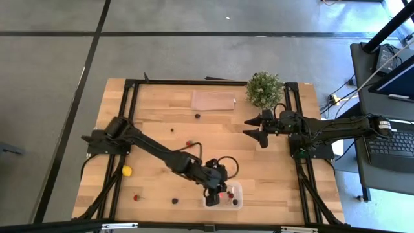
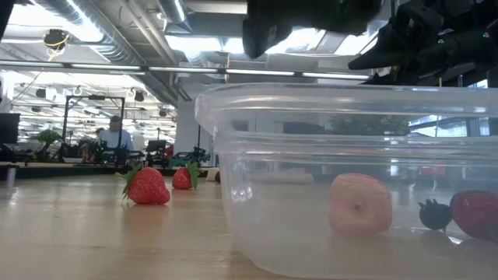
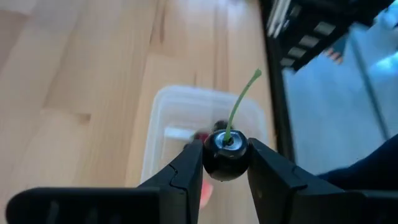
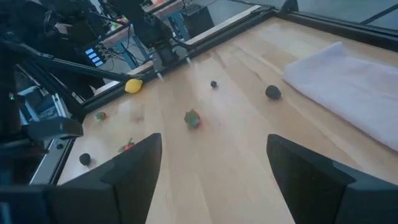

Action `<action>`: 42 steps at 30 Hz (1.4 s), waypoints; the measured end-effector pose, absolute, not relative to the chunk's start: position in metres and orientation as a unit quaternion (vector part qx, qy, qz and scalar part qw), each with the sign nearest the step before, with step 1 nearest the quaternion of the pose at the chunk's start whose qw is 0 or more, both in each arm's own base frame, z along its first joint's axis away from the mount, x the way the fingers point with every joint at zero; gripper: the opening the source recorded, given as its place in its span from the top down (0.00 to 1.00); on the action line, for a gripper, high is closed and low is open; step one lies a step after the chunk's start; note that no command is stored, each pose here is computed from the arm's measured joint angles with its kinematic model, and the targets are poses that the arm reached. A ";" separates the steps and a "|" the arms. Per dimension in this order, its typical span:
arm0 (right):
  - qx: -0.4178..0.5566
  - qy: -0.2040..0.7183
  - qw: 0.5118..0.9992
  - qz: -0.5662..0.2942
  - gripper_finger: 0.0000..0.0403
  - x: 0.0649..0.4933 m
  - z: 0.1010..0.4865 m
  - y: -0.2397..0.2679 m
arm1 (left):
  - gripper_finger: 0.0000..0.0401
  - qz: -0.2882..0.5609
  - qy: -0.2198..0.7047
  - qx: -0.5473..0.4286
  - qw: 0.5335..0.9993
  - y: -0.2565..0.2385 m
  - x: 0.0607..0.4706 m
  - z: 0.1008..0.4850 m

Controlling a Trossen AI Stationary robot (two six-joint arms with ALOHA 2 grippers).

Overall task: Pick and placing Produce into tupperware
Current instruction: Put the black cherry into the transparent container, then put the blueberry into the transparent container

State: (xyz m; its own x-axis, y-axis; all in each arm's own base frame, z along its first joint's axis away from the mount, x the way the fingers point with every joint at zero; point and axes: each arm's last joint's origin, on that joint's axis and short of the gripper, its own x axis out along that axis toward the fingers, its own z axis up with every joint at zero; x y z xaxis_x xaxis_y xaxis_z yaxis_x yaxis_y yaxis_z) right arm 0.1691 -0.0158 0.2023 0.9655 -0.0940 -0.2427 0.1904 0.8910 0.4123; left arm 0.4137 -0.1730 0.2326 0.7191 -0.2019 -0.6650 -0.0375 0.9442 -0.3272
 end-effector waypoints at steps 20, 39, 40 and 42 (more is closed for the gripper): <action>0.221 0.155 0.959 -0.084 0.28 0.166 0.194 -0.016 | 0.76 -0.045 0.480 -0.103 0.870 -0.186 0.420 0.195; 0.221 0.155 0.959 -0.084 0.28 0.166 0.193 -0.016 | 0.62 -0.048 0.481 -0.116 0.868 -0.184 0.419 0.200; 0.221 0.155 0.959 -0.084 0.28 0.166 0.194 -0.016 | 0.63 -0.054 0.478 -0.114 0.870 -0.183 0.418 0.204; 0.221 0.155 0.959 -0.084 0.28 0.166 0.193 -0.016 | 0.64 -0.055 0.472 -0.119 0.872 -0.181 0.416 0.215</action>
